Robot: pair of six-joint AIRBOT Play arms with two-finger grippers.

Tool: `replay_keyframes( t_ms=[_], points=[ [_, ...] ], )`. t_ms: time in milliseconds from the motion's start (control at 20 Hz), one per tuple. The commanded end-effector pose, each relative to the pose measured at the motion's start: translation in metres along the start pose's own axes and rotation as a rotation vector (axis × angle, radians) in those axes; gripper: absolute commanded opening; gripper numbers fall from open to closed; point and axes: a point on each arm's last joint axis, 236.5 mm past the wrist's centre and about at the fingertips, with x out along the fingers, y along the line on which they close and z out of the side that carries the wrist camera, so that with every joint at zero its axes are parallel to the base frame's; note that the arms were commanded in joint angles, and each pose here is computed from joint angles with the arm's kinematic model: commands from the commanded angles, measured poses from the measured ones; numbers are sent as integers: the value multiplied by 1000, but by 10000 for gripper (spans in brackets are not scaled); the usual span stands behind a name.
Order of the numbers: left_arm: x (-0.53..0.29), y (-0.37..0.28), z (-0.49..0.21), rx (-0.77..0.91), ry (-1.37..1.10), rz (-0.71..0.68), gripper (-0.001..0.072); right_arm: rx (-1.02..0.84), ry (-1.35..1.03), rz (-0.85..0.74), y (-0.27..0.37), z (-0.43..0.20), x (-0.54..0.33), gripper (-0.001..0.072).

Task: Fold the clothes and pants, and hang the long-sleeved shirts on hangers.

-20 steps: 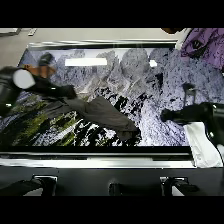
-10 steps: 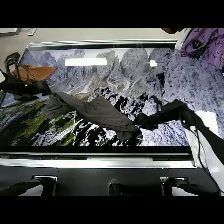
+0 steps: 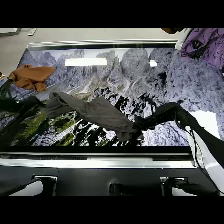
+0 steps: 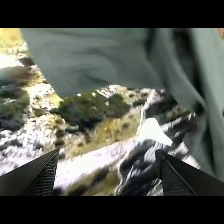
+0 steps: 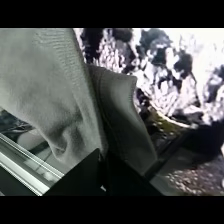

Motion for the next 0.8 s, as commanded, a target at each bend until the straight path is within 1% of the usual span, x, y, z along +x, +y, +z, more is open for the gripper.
replay_keyframes(
  t_ms=[0, 100, 250, 550, 600, 650, 700, 750],
  points=[
    [21, 36, 14, -159, -68, -127, 715, -40, -30, -26, 2, 3, -9, 33],
    [34, 46, 15, -144, -48, -131, 715, -44, -36, -26, 3, 3, -12, 33],
    [60, 44, 20, -131, -37, -161, 714, -43, -36, -25, 3, 3, -12, 32],
    [108, 48, 31, -147, -40, -133, 707, -39, -46, -21, 6, 4, -14, 32],
    [114, 45, 31, -139, -31, -132, 651, -41, -50, -21, 8, 4, -16, 32],
    [119, 42, 32, -130, -26, -131, 527, -45, -57, -20, 10, 5, -17, 32],
    [123, 38, 34, -119, -24, -132, 364, -43, -68, -19, 12, 6, -20, 32],
    [122, 33, 37, -106, -29, -136, 134, -48, -86, -20, 14, 9, -24, 32]
  ],
)
